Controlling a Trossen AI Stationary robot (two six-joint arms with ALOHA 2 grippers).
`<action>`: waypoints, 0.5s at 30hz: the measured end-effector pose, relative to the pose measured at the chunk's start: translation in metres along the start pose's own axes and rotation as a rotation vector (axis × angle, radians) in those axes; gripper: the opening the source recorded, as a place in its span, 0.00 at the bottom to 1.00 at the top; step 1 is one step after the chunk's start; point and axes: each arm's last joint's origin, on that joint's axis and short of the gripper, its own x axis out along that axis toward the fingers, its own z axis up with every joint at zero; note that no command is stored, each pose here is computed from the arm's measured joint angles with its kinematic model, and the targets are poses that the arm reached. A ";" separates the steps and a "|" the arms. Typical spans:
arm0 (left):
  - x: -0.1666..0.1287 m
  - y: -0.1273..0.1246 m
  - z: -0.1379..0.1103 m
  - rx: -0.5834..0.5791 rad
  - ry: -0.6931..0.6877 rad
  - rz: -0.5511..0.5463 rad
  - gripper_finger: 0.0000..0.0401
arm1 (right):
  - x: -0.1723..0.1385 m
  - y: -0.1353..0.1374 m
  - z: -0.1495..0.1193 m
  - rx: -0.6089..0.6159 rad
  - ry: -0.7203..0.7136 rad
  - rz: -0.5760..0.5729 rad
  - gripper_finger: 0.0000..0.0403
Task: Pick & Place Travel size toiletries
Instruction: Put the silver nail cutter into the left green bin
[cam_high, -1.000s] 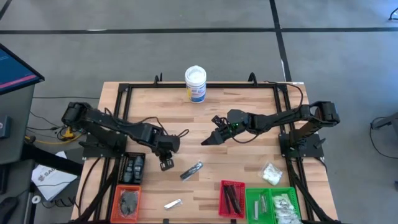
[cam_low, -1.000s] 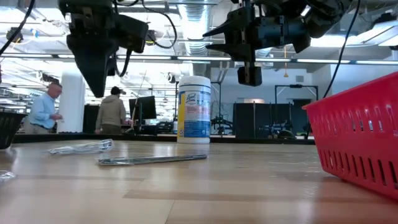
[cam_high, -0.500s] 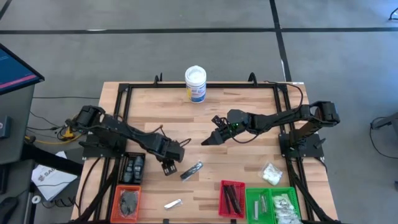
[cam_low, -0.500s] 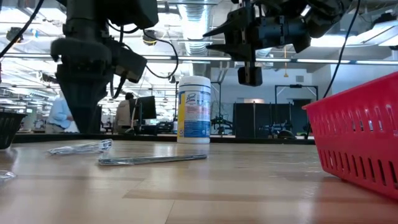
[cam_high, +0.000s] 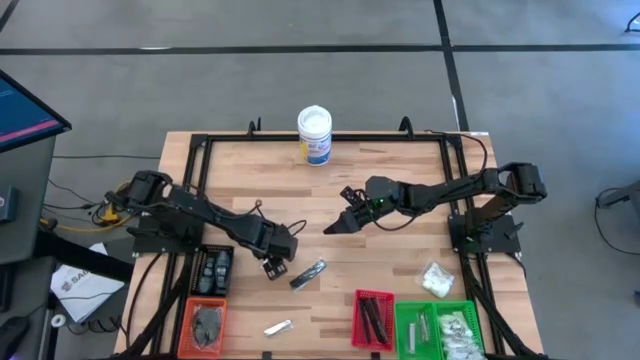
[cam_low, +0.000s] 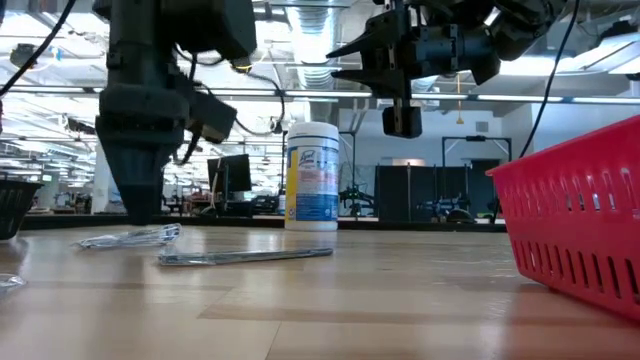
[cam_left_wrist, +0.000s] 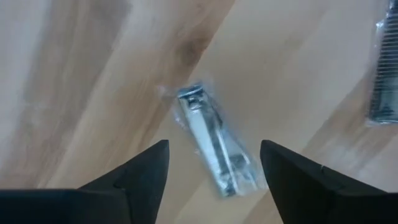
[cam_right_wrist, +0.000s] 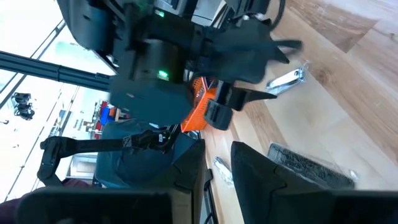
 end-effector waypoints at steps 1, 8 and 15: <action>0.003 -0.001 0.000 0.000 0.007 0.001 0.62 | 0.000 0.000 0.000 0.000 0.000 0.000 0.18; 0.015 -0.005 -0.001 0.014 0.042 0.006 0.60 | 0.000 0.000 0.000 -0.001 0.000 0.001 0.18; 0.025 -0.007 -0.002 0.052 0.073 0.024 0.51 | 0.000 0.000 0.000 -0.001 0.000 0.000 0.18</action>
